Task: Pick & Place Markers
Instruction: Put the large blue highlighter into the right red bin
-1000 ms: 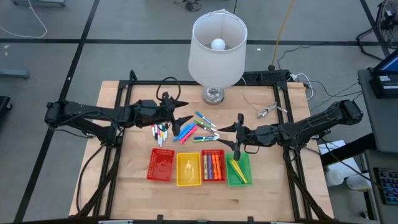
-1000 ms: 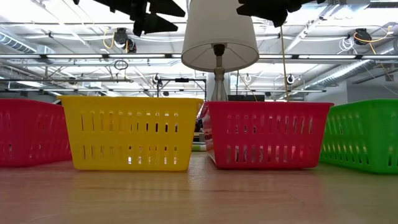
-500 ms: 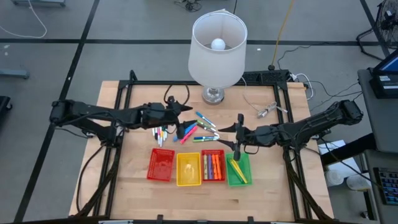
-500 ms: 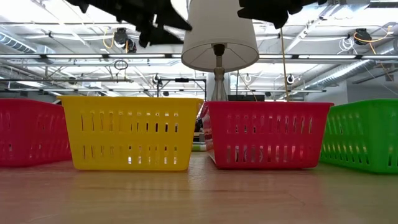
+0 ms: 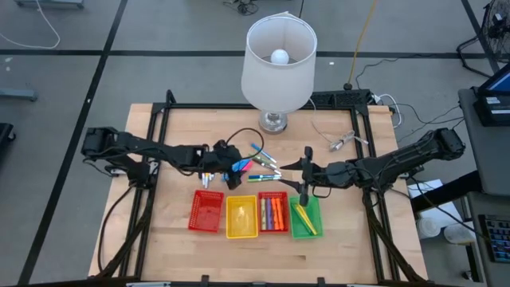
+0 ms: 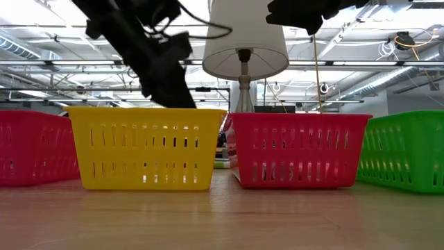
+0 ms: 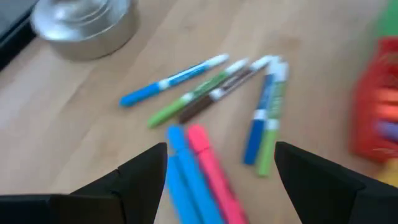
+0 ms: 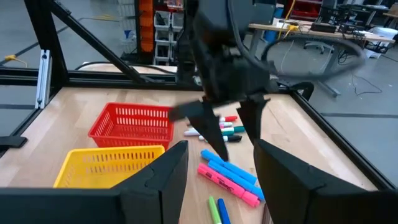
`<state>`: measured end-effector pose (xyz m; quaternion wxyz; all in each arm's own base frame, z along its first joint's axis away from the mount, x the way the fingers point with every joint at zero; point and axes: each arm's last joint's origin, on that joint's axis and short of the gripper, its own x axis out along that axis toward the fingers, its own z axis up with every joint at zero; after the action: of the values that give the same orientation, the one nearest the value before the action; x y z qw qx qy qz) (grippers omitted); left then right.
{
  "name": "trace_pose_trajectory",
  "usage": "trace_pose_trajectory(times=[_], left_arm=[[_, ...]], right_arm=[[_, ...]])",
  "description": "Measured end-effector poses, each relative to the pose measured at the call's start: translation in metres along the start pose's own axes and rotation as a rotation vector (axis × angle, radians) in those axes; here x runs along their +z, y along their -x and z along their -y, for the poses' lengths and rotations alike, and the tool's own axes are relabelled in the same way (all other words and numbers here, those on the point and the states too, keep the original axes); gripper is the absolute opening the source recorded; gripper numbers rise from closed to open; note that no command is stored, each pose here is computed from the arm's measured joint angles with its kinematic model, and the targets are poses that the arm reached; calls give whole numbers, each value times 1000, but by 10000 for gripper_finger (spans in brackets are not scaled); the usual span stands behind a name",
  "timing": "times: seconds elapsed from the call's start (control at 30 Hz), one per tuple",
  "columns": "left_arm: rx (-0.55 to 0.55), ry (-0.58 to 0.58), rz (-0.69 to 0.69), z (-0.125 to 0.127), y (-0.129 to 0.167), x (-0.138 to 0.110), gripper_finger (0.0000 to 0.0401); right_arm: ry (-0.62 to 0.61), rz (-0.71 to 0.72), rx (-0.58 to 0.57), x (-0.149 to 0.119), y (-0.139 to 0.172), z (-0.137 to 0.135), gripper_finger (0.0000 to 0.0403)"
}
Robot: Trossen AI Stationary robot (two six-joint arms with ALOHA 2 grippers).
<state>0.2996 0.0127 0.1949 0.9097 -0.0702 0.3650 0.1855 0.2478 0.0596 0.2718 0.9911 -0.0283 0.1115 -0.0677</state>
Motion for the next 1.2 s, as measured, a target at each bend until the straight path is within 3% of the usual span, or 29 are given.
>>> trace_pose_trajectory(times=[0.23, 0.53, 1.03, 1.2], left_arm=[[152, 133, -248, -23, -14, -24, 301], [173, 117, -325, -34, -32, -33, 301], [118, 121, -377, -31, -47, -41, 301], [-25, 116, -349, -18, -46, -37, 301]], right_arm=[[4, -1, -2, 0, 0, 0, 171], [13, -4, -2, -1, 0, 0, 171], [30, -16, -2, -2, 0, 0, 171], [44, -21, -9, -2, -1, 2, 171]])
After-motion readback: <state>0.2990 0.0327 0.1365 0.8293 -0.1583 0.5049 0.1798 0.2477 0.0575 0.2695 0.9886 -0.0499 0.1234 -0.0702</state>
